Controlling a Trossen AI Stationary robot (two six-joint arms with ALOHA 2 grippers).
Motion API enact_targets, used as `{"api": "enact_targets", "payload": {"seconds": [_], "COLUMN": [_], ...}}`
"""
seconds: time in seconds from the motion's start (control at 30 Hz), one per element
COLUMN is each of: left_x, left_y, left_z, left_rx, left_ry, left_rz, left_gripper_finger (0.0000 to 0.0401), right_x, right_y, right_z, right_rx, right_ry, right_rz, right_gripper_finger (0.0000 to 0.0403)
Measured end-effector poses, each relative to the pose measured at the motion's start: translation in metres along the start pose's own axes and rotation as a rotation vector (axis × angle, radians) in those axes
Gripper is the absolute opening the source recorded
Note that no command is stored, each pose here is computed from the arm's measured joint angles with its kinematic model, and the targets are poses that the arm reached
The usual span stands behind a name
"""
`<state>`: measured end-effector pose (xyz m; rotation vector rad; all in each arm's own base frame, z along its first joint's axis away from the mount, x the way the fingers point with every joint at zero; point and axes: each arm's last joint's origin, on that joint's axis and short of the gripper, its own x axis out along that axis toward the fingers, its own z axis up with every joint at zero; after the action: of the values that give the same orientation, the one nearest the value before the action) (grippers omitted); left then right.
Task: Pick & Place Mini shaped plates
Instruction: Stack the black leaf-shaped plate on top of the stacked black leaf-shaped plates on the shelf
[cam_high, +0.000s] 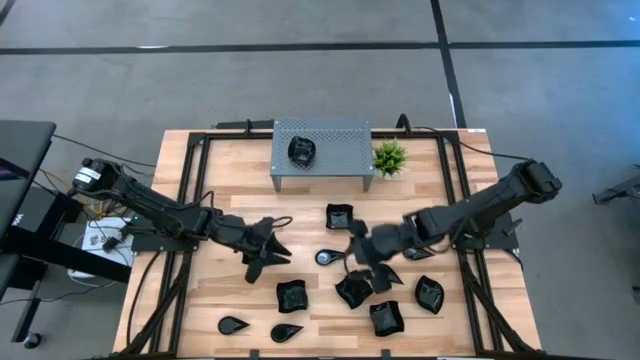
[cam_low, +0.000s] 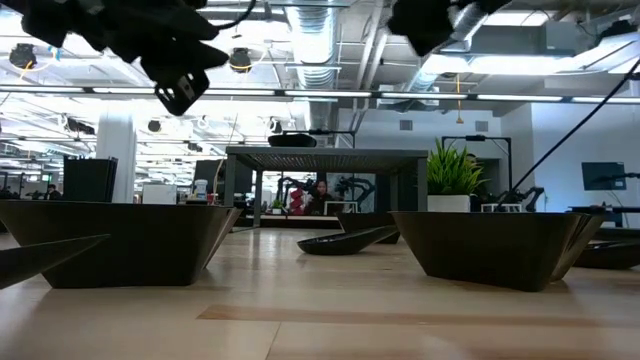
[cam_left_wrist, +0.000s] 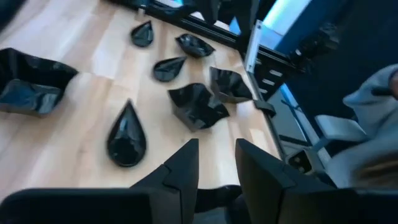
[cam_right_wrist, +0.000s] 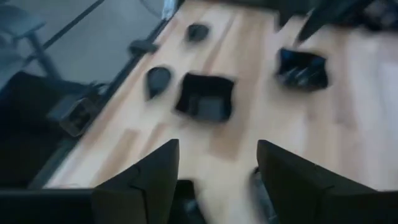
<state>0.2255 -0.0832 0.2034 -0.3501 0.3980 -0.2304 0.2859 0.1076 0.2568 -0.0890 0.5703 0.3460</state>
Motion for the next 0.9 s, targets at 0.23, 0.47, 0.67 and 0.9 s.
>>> {"api": "enact_targets", "payload": {"seconds": [0.23,0.47,0.67,0.9], "left_x": [-0.002,-0.002,-0.002,-0.002], "left_y": [-0.016,-0.019,-0.018,-0.017], "left_z": [-0.007,-0.007,-0.007,-0.006], "left_rx": [0.027,0.035,0.034,0.034], "left_ry": [-0.013,-0.029,-0.049,-0.058], "left_rz": [0.000,0.022,0.064,0.082], "left_gripper_finger": [0.0106,0.0106,0.0106,0.0106], "right_x": [-0.007,-0.031,-0.050,-0.037], "right_y": [0.048,0.086,0.116,0.144], "right_z": [-0.028,-0.065,-0.084,-0.112], "right_rx": [0.307,0.679,0.853,0.913], "right_ry": [0.270,0.556,0.670,0.803], "right_rz": [-0.010,-0.232,-0.336,-0.428], "right_gripper_finger": [0.0210,0.0197,0.0194,0.0196]}}
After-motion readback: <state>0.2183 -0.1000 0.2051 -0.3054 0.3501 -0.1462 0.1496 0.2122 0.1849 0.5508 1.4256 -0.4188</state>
